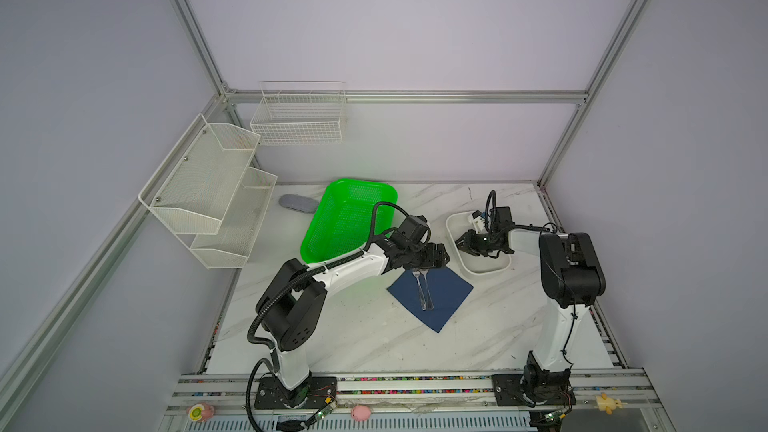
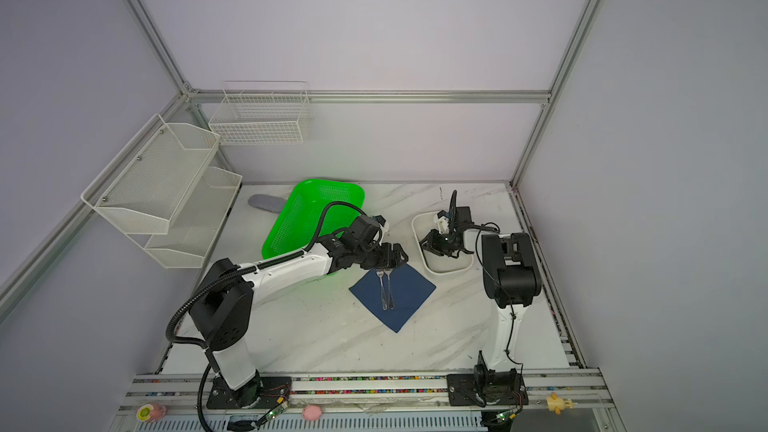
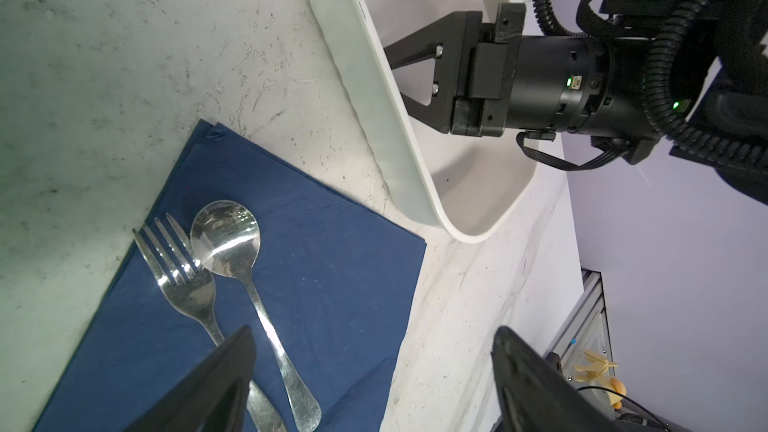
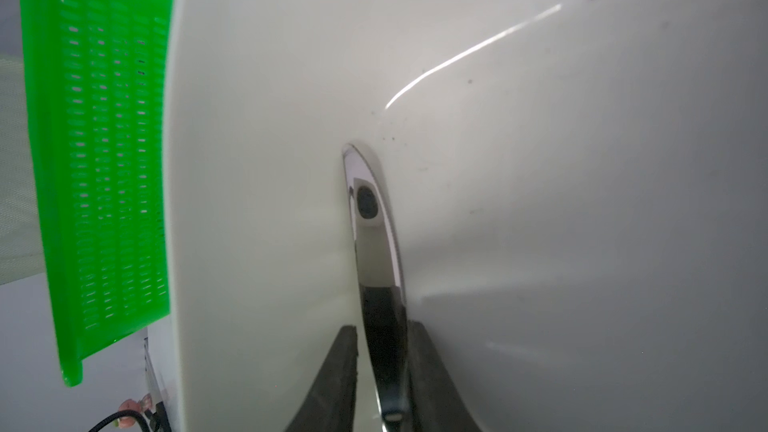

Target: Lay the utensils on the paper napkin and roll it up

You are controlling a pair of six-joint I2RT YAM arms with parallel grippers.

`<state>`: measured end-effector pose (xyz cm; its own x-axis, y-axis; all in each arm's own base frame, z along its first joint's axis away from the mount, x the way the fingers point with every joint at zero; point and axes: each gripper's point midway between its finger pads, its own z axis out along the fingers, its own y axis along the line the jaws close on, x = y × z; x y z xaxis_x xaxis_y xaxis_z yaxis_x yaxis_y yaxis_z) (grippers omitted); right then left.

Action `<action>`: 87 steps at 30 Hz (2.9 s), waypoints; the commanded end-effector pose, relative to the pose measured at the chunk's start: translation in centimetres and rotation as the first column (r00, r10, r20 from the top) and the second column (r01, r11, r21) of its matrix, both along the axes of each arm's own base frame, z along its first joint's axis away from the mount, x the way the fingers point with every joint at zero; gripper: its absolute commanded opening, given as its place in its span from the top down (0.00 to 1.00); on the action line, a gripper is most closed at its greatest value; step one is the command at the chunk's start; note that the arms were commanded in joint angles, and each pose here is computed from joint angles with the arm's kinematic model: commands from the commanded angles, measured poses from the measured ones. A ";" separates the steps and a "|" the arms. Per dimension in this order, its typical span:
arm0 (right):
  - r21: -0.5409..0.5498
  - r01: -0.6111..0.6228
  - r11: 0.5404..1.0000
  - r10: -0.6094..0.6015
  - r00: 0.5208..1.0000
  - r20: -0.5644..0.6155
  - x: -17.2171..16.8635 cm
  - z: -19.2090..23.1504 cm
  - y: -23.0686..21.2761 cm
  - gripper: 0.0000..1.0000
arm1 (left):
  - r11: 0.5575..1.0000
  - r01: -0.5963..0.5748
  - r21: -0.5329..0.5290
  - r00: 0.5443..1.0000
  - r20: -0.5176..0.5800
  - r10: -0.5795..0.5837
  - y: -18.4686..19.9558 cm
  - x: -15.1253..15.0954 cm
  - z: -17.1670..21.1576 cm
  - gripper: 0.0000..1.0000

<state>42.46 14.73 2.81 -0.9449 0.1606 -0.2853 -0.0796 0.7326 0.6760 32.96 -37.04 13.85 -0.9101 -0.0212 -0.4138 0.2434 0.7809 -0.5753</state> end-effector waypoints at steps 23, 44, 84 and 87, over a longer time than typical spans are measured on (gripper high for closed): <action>-0.726 -0.050 0.686 -0.113 0.978 -0.174 -5.1 -9.2 -5.0 0.80 | 0.997 -0.031 -0.073 0.996 0.084 0.037 1.1 -0.4 5.5 0.11; -0.431 0.110 0.895 -0.150 0.987 -0.060 -2.6 -1.9 -4.0 0.89 | 0.997 -0.037 -0.074 0.994 0.096 0.044 1.8 -0.9 5.8 0.09; 0.018 0.069 0.997 -0.064 0.981 -0.181 -4.7 -2.3 1.8 0.86 | 0.997 -0.034 -0.070 0.995 0.090 0.041 1.9 -1.1 5.5 0.09; 0.017 0.064 0.998 -0.060 0.982 -0.178 -4.7 -2.3 1.8 0.84 | 0.997 -0.031 -0.072 0.996 0.085 0.037 1.8 -1.1 5.4 0.09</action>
